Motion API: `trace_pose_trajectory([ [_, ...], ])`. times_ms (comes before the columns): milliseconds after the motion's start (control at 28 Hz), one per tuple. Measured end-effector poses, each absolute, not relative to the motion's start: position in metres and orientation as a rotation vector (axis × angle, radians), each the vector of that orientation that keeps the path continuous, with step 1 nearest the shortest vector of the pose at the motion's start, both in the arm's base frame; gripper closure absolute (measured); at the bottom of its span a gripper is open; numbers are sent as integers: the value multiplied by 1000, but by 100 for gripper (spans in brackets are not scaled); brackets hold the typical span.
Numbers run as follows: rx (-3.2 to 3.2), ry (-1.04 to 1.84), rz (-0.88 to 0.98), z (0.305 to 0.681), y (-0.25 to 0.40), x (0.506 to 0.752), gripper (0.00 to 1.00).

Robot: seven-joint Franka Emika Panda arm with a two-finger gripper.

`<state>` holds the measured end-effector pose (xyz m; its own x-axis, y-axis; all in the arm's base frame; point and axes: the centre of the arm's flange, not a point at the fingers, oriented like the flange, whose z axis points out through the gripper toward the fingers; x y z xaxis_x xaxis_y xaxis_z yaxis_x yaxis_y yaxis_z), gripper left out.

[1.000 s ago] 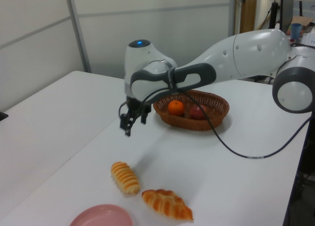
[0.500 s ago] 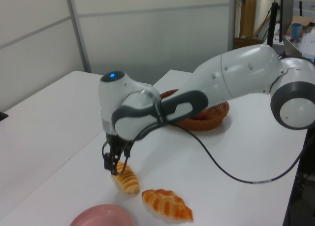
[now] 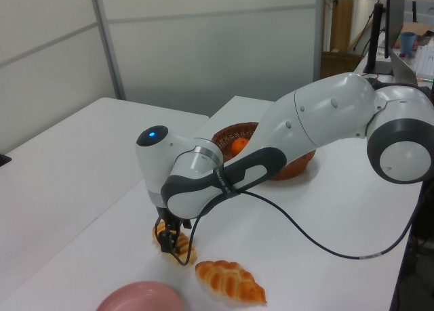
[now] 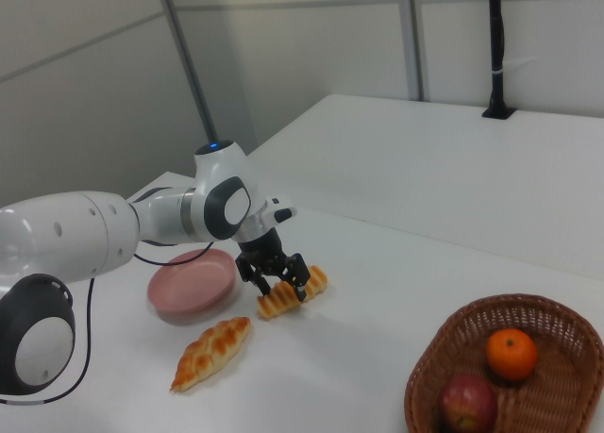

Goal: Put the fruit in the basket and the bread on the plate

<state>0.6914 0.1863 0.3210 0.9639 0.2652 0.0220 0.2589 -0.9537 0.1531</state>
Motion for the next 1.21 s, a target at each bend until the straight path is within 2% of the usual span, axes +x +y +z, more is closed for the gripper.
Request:
trace_pose_trajectory([
  [71, 2963, 401, 60, 320, 187, 691, 22],
  [107, 2963, 400, 58, 319, 187, 690, 24],
  [143, 2963, 400, 57, 319, 186, 690, 31],
  [250, 2963, 400, 56, 318, 186, 690, 43],
  [393, 2963, 400, 56, 319, 186, 690, 54],
  [429, 2963, 399, 57, 319, 186, 690, 60],
  [500, 2963, 397, 59, 320, 185, 691, 65],
  [571, 2963, 390, 63, 322, 182, 692, 76],
  [679, 2963, 373, 68, 324, 176, 694, 84],
  [714, 2963, 363, 73, 327, 172, 695, 90],
  [821, 2970, 333, 89, 334, 161, 699, 100],
  [1214, 3027, 90, 227, 401, 69, 718, 100],
])
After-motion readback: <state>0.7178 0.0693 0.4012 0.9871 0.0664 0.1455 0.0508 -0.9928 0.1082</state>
